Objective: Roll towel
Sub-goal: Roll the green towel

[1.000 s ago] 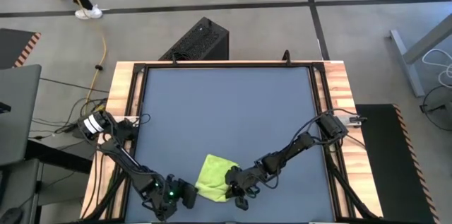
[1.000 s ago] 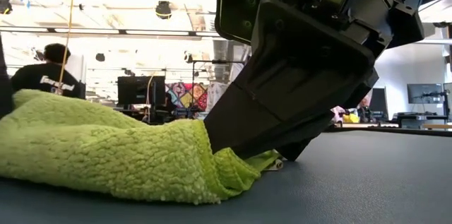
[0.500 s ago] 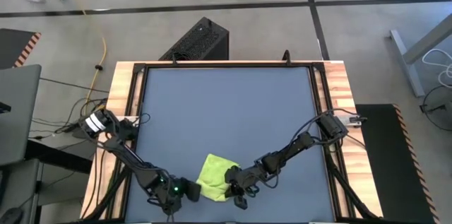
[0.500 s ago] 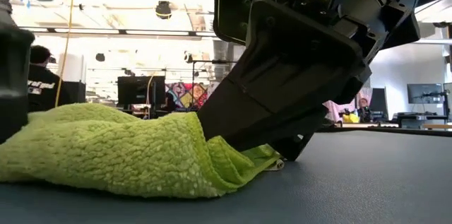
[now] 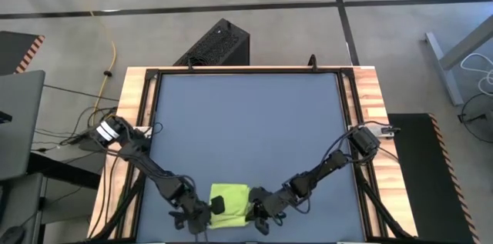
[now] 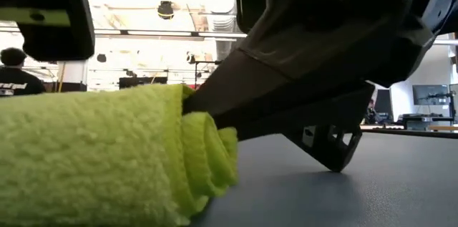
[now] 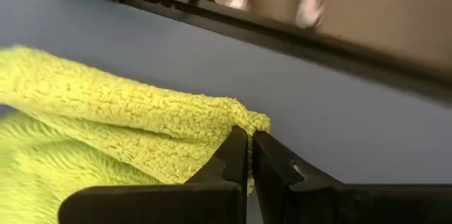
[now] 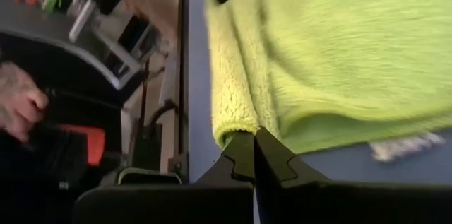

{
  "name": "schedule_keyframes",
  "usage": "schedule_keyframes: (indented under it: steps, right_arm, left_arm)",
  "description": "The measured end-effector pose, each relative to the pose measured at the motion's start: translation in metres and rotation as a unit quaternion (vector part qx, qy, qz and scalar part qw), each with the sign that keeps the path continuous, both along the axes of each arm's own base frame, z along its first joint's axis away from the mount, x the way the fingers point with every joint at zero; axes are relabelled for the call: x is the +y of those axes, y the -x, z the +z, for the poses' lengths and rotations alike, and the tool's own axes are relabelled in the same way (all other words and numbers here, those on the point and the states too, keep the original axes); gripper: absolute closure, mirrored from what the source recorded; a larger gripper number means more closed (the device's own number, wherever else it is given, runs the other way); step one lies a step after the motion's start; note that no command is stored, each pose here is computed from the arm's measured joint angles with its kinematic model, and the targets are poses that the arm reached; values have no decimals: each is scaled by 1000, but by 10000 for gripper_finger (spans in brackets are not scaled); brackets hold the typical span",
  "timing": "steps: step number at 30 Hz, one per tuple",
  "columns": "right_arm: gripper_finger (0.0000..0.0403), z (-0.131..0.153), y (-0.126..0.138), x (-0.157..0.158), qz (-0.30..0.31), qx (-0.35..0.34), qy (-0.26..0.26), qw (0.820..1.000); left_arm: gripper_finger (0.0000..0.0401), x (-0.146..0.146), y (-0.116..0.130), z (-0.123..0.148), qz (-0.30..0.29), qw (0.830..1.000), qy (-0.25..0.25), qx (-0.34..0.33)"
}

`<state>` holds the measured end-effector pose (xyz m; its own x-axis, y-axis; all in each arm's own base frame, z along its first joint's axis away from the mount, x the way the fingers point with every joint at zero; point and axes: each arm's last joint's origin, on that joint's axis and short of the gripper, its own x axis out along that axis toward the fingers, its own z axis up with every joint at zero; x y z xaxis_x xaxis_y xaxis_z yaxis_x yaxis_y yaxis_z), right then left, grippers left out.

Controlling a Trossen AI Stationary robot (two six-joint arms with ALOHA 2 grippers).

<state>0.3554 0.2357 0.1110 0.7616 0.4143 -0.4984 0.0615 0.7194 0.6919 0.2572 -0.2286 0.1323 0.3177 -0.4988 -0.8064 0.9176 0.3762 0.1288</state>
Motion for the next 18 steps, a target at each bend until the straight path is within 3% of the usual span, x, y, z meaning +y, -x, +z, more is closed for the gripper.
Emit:
schedule_keyframes:
  steps: [7,11,15,18]
  right_arm:
    - [390,-2,-1,-5,-41,42,-42,997]
    - [390,-5,0,-8,-70,81,-62,992]
    - [390,-7,0,-9,-86,98,-79,988]
    - [390,-10,2,-11,-114,134,-100,979]
  left_arm:
    - [401,14,-16,4,51,991,98,74]
    - [401,26,-26,6,89,975,158,132]
    - [400,38,-33,4,168,955,172,172]
    - [387,46,-38,5,194,947,183,178]
